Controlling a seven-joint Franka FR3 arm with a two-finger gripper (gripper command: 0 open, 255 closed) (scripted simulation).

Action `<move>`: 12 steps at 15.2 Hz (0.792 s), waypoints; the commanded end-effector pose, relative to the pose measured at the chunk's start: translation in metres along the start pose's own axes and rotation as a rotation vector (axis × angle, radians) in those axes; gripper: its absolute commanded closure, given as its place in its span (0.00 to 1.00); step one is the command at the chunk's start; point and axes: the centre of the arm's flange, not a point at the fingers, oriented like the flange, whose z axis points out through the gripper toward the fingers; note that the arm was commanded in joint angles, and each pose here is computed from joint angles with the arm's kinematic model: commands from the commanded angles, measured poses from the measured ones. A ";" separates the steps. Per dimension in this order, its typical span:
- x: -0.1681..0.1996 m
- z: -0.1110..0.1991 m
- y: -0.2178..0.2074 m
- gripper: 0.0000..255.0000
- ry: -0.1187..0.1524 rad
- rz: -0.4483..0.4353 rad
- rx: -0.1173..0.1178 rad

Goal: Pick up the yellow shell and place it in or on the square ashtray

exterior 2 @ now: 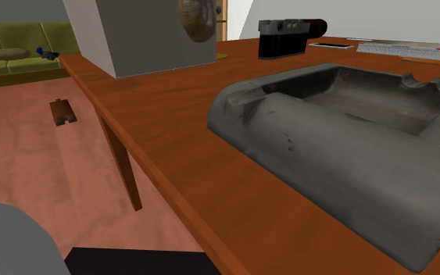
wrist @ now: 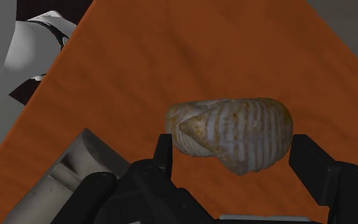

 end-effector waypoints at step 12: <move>0.150 -0.018 0.078 1.00 0.000 0.000 0.000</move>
